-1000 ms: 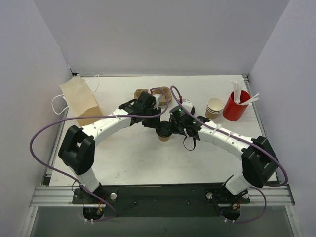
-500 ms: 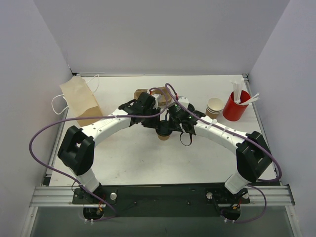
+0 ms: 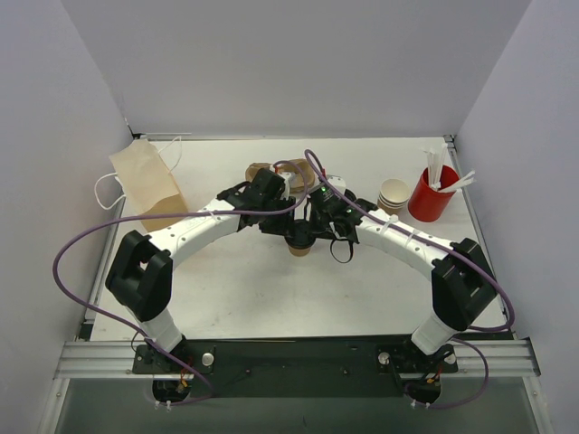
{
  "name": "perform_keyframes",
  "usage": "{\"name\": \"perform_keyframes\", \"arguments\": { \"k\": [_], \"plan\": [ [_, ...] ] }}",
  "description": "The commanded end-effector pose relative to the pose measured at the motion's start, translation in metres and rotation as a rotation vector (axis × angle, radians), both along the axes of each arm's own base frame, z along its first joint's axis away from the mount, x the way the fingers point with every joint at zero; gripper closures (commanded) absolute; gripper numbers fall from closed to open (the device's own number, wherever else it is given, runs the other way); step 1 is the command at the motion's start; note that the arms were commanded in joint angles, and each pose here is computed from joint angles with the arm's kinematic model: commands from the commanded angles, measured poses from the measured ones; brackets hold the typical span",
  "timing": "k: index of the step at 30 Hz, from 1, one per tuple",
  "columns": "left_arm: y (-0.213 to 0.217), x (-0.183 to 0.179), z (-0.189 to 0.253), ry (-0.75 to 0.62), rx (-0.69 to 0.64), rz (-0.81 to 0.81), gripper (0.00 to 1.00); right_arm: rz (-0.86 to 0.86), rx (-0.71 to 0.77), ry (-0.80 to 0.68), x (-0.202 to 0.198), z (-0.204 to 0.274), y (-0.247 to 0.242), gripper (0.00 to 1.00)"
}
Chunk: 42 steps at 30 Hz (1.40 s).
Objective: Pack the takeout coffee
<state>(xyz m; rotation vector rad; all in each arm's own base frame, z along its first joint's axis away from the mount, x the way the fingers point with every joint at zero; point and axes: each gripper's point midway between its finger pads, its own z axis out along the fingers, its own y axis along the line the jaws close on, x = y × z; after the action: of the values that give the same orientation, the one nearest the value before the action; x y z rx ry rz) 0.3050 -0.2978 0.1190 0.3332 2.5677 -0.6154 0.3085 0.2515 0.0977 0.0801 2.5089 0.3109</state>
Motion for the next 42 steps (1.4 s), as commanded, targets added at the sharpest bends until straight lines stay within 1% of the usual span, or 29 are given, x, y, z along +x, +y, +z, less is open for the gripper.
{"name": "perform_keyframes", "arguments": {
  "k": [1, 2, 5, 11, 16, 19, 20, 21, 22, 24, 25, 28, 35, 42],
  "plan": [
    [0.004, 0.005, 0.031, -0.037, -0.023, -0.006, 0.53, 0.020, -0.146, 0.214, -0.040, -0.049, -0.029, 0.79],
    [0.007, 0.007, 0.036, -0.045, -0.030, 0.003, 0.52, 0.021, -0.143, 0.210, -0.040, -0.047, -0.029, 0.73],
    [0.013, 0.010, 0.047, -0.065, -0.043, 0.018, 0.52, 0.022, -0.130, 0.192, -0.036, -0.038, -0.026, 0.67],
    [0.040, 0.022, 0.071, -0.122, -0.056, 0.114, 0.51, 0.030, -0.107, 0.146, -0.025, -0.012, -0.021, 0.63],
    [0.068, 0.031, 0.078, -0.146, -0.069, 0.214, 0.51, 0.061, -0.106, 0.117, -0.019, 0.008, -0.013, 0.59],
    [0.075, 0.029, 0.078, -0.151, -0.069, 0.228, 0.51, 0.091, -0.122, 0.085, -0.016, 0.018, -0.007, 0.52],
    [0.078, 0.029, 0.079, -0.153, -0.071, 0.235, 0.51, 0.102, -0.126, 0.078, -0.015, 0.022, -0.004, 0.47],
    [0.080, 0.028, 0.076, -0.151, -0.069, 0.236, 0.51, 0.109, -0.140, 0.075, -0.015, 0.022, -0.004, 0.45],
    [0.080, 0.028, 0.076, -0.149, -0.072, 0.237, 0.51, 0.120, -0.148, 0.078, -0.015, 0.020, -0.002, 0.40],
    [0.082, 0.027, 0.074, -0.146, -0.077, 0.241, 0.51, 0.144, -0.152, 0.067, -0.015, 0.023, 0.005, 0.35],
    [0.082, 0.027, 0.073, -0.146, -0.076, 0.239, 0.51, 0.167, -0.156, 0.071, -0.016, 0.021, 0.008, 0.30],
    [0.083, 0.026, 0.073, -0.146, -0.079, 0.241, 0.51, 0.202, -0.169, 0.076, -0.016, 0.020, 0.018, 0.24],
    [0.086, 0.026, 0.076, -0.153, -0.085, 0.246, 0.51, 0.225, -0.214, 0.087, -0.015, 0.015, 0.023, 0.15],
    [0.086, 0.025, 0.075, -0.149, -0.086, 0.244, 0.51, 0.224, -0.259, 0.076, -0.012, 0.016, 0.022, 0.13]
  ]
}}
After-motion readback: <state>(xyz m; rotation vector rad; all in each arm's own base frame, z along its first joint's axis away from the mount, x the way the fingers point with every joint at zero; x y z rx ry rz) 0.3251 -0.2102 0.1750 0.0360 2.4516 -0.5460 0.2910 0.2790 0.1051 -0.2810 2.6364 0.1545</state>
